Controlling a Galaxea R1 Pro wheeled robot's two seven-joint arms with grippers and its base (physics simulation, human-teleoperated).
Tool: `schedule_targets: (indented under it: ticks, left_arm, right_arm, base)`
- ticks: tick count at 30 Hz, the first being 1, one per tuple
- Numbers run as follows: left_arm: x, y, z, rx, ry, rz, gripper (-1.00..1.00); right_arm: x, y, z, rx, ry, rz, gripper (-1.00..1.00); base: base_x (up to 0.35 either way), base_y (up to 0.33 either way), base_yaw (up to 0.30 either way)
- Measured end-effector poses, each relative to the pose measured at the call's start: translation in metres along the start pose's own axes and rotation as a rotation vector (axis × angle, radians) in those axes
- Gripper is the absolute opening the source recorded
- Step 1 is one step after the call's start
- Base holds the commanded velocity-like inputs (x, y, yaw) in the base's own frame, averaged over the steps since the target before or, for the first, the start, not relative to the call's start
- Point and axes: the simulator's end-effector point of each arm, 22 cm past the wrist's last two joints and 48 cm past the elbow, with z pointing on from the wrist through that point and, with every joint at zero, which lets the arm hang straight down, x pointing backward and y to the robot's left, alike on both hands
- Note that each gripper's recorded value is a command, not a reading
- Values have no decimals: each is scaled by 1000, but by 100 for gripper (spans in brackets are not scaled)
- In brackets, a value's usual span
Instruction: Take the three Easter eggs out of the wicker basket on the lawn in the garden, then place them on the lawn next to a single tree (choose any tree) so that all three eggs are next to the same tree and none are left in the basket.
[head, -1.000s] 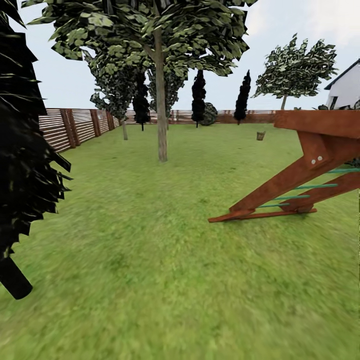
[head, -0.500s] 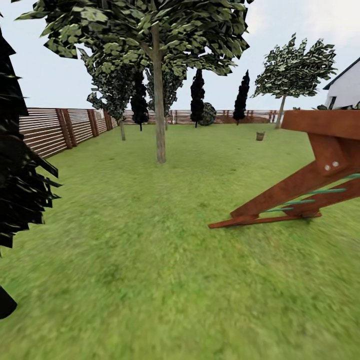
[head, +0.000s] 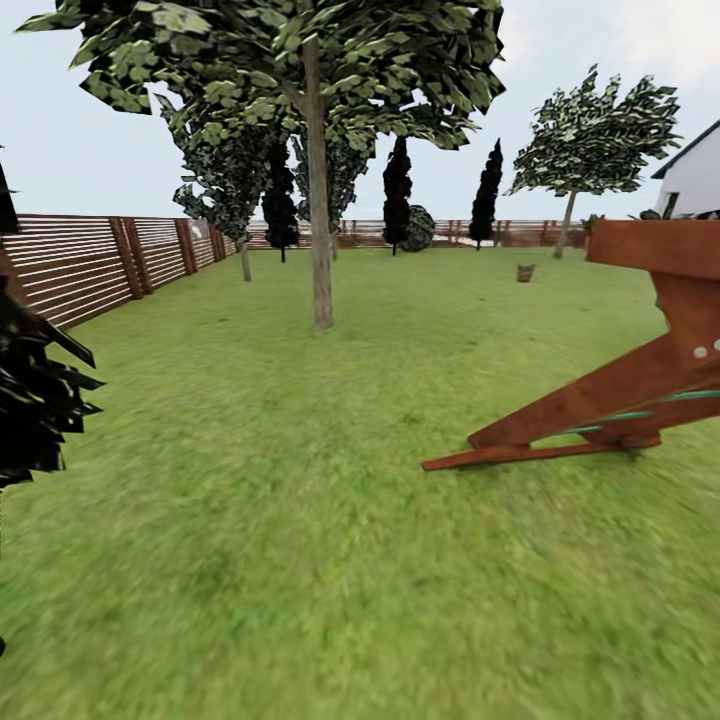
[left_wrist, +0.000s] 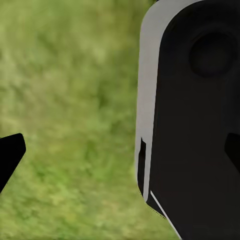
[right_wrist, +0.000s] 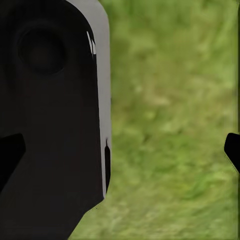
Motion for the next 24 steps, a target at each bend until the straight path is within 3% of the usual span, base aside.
schedule_targets:
  ticks: [11,17,24]
  left_arm:
    - [0,0,0,0,0,1,100]
    - [0,0,0,0,0,1,100]
    - [0,0,0,0,0,1,100]
  right_arm:
    - [0,0,0,0,0,2,100]
    - [0,0,0,0,0,2,100]
    - [0,0,0,0,0,3,100]
  base:
    - [329,0,225]
    - [329,0,44]
    - [329,0,218]
